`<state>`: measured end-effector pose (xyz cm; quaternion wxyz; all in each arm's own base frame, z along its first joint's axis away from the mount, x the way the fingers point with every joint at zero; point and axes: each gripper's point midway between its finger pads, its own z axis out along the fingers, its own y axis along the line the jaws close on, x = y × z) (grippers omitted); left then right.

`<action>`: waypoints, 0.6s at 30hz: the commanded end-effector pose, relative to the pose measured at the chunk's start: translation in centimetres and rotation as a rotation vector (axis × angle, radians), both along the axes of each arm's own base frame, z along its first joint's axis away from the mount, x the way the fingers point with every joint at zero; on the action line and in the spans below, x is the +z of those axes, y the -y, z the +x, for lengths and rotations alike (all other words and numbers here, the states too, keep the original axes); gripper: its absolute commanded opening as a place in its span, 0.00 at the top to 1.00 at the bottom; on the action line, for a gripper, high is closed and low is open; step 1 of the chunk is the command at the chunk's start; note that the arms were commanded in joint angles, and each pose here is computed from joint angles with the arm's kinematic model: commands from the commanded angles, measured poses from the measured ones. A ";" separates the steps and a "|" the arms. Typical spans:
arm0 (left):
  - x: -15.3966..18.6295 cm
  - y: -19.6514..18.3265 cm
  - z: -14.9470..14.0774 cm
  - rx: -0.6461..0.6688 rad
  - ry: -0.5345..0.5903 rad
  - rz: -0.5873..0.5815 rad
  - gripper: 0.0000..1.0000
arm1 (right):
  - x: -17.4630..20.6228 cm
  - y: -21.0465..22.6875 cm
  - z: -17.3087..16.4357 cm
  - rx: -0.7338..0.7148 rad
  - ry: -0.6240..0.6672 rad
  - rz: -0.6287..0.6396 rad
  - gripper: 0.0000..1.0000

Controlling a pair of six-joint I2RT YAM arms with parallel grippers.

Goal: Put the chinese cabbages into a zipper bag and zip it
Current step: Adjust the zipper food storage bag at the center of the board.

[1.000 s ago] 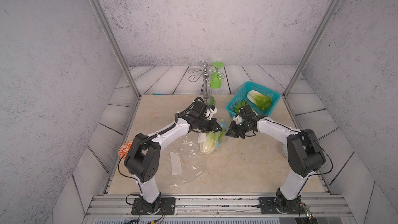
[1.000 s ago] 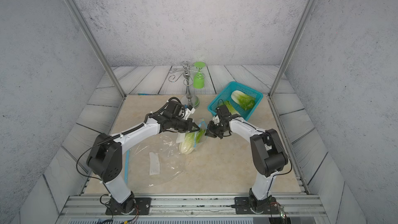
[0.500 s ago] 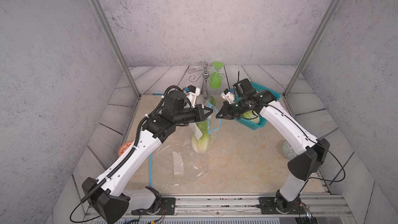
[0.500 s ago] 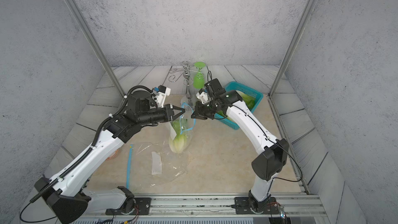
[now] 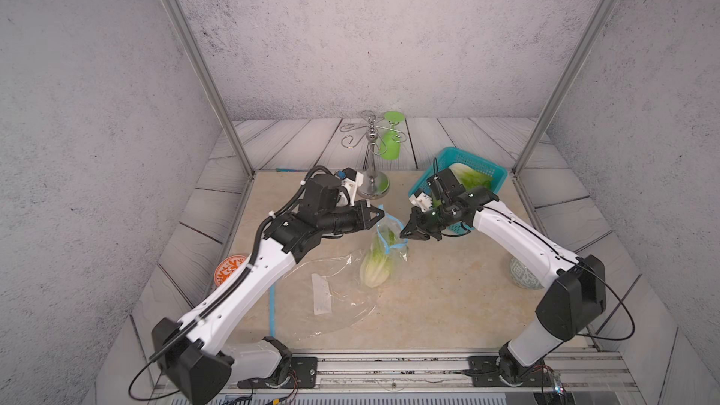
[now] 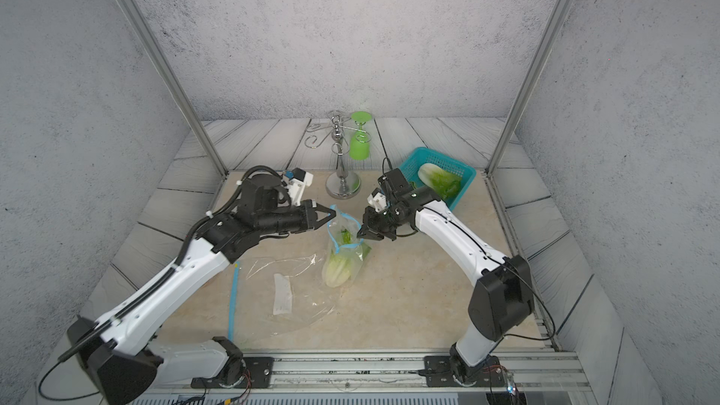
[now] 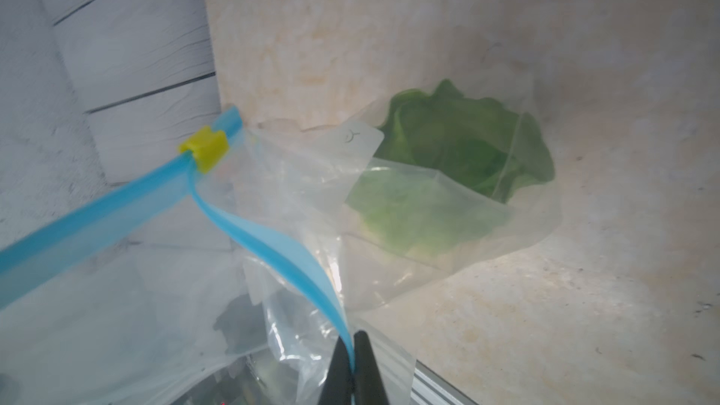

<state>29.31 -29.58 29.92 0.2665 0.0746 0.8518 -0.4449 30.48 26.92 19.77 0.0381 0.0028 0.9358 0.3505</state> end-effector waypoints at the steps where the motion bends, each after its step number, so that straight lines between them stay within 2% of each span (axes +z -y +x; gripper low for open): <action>1: -3.2 2.2 1.5 -0.064 -0.051 0.033 1.00 | -2.6 2.4 3.3 -0.034 0.041 -0.083 1.00; 4: -4.3 3.3 2.0 -0.099 -0.082 0.031 1.00 | -2.7 3.3 3.6 -0.045 0.042 -0.078 1.00; 7: -1.7 2.8 1.7 -0.113 -0.020 0.034 1.00 | 0.2 1.5 3.0 0.009 0.057 -0.007 1.00; 11: 2.7 -1.1 2.0 -0.036 0.073 0.045 1.00 | 6.4 -1.6 3.9 0.029 0.169 0.123 1.00; 15: 6.2 -6.3 2.4 0.084 0.135 0.083 1.00 | 11.1 -5.9 5.2 0.067 0.209 0.288 1.00; 18: 8.7 -8.4 1.7 0.132 0.202 0.137 1.00 | 14.7 -9.1 5.5 0.108 0.235 0.427 1.00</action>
